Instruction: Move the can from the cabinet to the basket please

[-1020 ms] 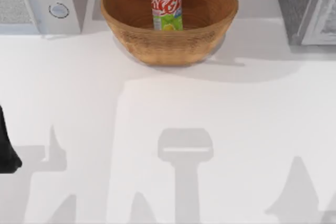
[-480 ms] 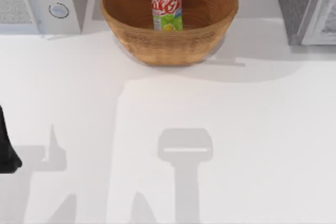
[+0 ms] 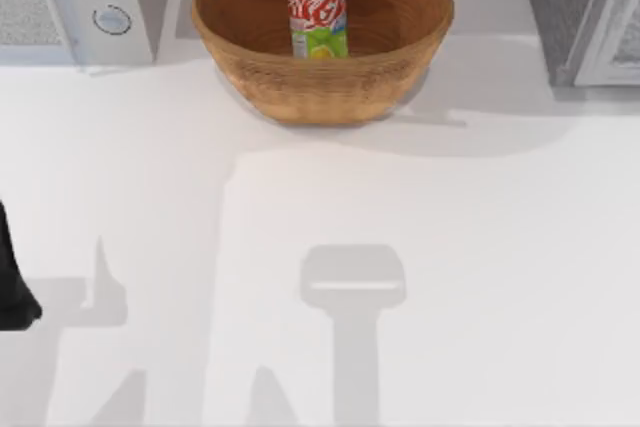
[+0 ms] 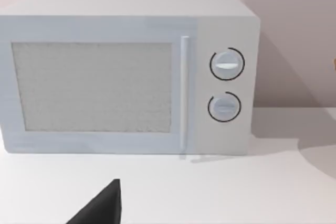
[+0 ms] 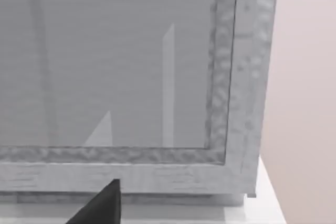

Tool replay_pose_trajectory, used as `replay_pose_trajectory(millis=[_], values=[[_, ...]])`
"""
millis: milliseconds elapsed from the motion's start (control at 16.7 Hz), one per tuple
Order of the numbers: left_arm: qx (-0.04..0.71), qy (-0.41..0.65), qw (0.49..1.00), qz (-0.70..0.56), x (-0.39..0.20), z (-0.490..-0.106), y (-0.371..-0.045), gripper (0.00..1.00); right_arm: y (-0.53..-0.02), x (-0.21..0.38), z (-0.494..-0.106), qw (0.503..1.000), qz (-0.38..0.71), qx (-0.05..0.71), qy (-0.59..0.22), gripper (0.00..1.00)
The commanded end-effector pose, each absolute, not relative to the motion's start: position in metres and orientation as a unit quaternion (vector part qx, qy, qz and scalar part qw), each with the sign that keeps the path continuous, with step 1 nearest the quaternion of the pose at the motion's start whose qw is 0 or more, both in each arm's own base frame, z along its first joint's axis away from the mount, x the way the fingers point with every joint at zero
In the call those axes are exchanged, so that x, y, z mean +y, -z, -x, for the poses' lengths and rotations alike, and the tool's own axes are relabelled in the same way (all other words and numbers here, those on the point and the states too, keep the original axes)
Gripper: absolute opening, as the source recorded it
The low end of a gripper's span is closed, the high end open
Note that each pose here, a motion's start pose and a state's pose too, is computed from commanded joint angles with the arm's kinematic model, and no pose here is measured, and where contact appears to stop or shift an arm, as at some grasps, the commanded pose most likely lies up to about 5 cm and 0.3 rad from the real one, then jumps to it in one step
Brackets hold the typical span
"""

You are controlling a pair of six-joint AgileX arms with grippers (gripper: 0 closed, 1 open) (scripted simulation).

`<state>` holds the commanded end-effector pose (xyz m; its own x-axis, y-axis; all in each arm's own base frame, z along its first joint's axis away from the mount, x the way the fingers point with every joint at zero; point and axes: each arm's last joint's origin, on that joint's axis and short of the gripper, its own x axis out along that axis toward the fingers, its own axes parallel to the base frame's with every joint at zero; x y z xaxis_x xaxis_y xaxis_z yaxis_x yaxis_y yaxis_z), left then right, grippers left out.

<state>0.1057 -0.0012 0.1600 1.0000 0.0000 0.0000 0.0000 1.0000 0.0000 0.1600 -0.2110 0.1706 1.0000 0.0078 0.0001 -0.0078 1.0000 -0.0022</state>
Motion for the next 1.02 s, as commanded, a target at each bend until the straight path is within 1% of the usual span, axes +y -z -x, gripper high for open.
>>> replay_pose_trajectory(millis=[120,300,600,780,1020], values=[[0.0,0.0,1.0,0.0,-0.001,-0.106,-0.16,1.0,-0.187,-0.225,-0.167,1.0,0.004,-0.001,-0.005,1.0],[0.0,0.0,1.0,0.0,-0.001,-0.106,-0.16,1.0,-0.225,-0.251,-0.179,1.0,0.003,-0.001,-0.005,1.0],[0.0,0.0,1.0,0.0,-0.001,-0.106,-0.16,1.0,-0.321,-0.277,-0.19,1.0,-0.011,0.007,-0.001,1.0],[0.0,0.0,1.0,0.0,-0.001,-0.106,-0.16,1.0,-0.388,-0.269,-0.186,1.0,-0.016,0.01,0.0,1.0],[0.0,0.0,1.0,0.0,-0.001,-0.106,-0.16,1.0,-0.463,-0.236,-0.171,1.0,-0.015,0.009,0.0,1.0]])
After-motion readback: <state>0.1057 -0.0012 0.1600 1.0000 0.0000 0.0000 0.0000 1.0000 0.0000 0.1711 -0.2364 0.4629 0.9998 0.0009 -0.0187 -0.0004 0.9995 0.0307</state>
